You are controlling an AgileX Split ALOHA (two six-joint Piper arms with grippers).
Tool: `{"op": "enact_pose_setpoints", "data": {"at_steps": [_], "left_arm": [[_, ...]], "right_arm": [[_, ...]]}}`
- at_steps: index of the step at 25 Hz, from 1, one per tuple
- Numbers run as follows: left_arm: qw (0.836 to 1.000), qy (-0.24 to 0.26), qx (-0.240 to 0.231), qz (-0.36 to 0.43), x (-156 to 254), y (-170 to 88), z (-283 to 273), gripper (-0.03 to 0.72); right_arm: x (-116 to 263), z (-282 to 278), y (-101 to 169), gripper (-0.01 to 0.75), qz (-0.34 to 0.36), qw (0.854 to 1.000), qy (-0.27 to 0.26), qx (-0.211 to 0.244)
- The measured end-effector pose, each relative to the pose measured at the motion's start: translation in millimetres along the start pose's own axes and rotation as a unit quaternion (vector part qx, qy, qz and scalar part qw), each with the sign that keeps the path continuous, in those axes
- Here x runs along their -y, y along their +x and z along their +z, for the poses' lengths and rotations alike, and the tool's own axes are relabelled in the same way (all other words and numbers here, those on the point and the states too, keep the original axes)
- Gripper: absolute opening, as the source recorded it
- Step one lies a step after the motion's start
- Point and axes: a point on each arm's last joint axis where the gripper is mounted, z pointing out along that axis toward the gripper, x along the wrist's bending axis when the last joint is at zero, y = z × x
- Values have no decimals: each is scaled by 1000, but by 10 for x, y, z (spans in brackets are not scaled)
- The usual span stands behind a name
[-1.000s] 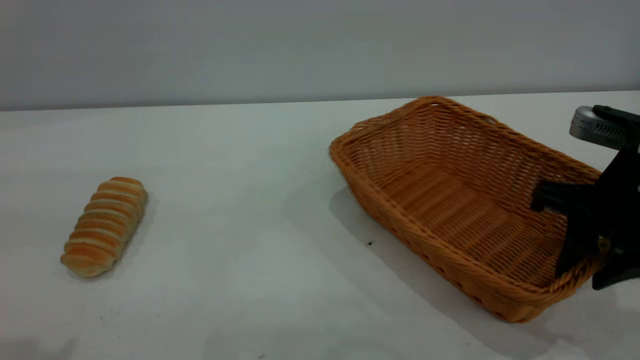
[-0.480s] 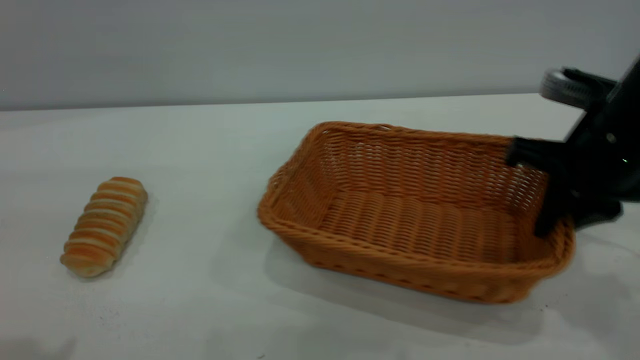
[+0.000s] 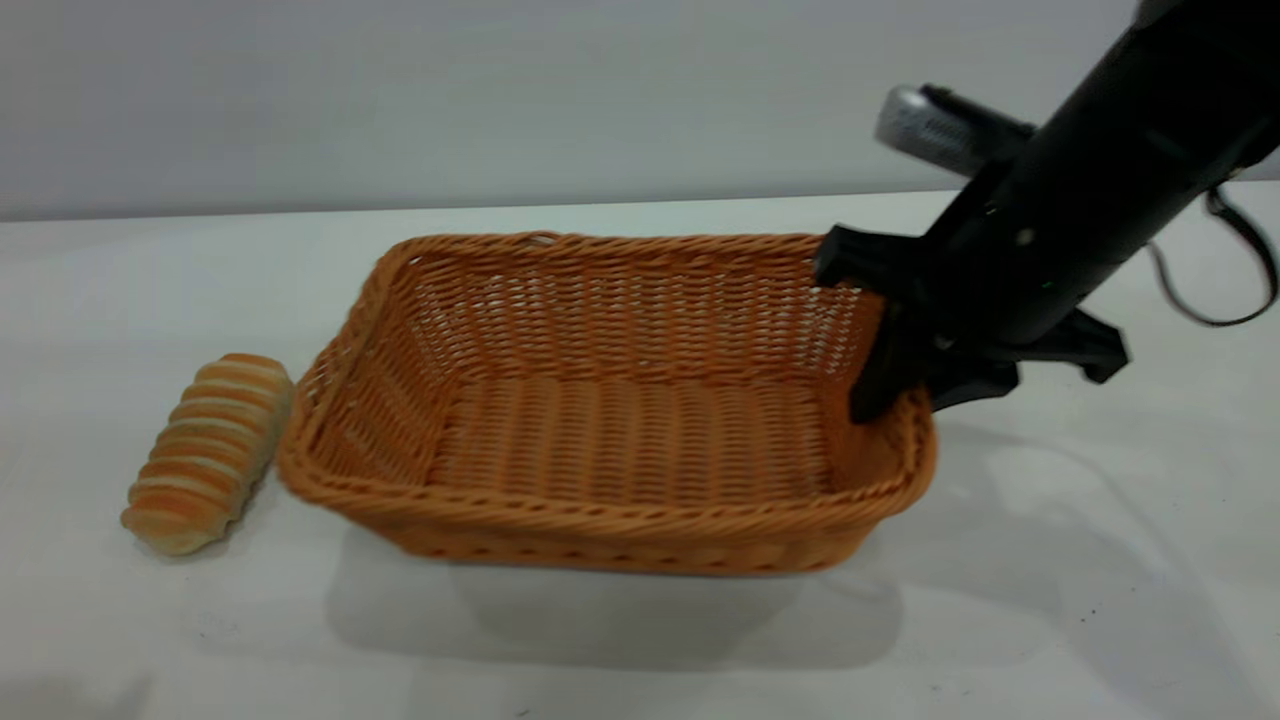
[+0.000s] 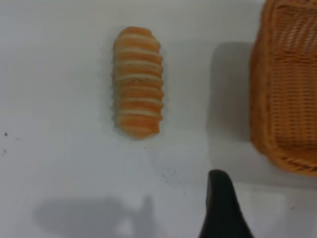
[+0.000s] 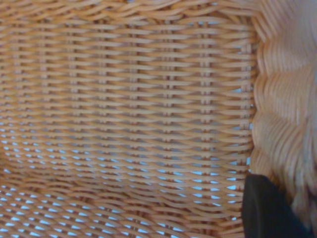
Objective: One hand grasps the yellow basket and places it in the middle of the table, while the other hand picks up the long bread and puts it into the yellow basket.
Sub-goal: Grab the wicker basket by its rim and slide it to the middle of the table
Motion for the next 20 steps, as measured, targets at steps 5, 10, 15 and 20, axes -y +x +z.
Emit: {"op": "enact_pose_setpoints", "data": {"at_steps": [5,10,15,20], "left_arm": [[1000,0,0,-1,0,0,0,523],[1000,-1,0,-1,-2,0,0,523],[1000,-3,0,-1,-6,0,4,523],[1000,28,-6,-4,3,16,136,523]], "right_arm": [[15,119,-37,83,-10,1000,7,5],[-5,130,-11,268,-27,1000,-7,-6],[16,130,49,546,-68,997,2,-34],[24,-63,172,656,-149,987,7,-62]]}}
